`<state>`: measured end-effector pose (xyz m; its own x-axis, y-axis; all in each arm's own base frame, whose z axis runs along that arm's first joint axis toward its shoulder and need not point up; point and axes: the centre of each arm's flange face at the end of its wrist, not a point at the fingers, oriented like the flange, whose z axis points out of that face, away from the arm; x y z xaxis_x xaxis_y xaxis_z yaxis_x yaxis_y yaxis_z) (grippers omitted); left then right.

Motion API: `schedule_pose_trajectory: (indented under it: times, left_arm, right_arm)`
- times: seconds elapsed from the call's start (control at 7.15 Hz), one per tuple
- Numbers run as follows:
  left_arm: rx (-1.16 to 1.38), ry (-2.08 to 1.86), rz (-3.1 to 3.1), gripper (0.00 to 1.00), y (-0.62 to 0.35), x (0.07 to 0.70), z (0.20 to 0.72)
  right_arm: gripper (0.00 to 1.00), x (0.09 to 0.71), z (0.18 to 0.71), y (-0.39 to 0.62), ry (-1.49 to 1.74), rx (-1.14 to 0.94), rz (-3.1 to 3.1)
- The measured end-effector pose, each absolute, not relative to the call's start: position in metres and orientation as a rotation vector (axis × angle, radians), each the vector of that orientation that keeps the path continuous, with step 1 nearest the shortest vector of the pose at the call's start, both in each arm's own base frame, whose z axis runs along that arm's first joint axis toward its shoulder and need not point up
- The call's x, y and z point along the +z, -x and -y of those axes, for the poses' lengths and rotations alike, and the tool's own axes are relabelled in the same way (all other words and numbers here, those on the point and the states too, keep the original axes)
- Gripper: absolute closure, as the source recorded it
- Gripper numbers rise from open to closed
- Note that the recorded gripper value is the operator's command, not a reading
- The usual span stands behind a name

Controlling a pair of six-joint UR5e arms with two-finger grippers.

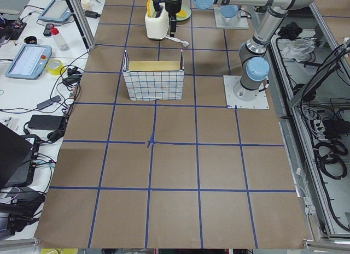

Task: Press toaster with right arm
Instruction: 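Advance the right gripper onto the toaster's side lever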

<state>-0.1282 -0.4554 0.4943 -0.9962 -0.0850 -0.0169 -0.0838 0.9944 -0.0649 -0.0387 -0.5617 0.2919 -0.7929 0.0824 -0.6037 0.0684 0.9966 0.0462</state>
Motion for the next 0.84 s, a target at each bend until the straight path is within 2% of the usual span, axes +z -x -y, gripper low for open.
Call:
schedule_pose_trajectory:
  times: [0.84]
  left_arm:
    - [-0.1, 0.132, -3.118, 0.0, 0.128, 0.494, 0.455]
  right_arm:
    - [0.91, 0.284, 0.556, 0.042, -0.098, 0.07, -2.525]
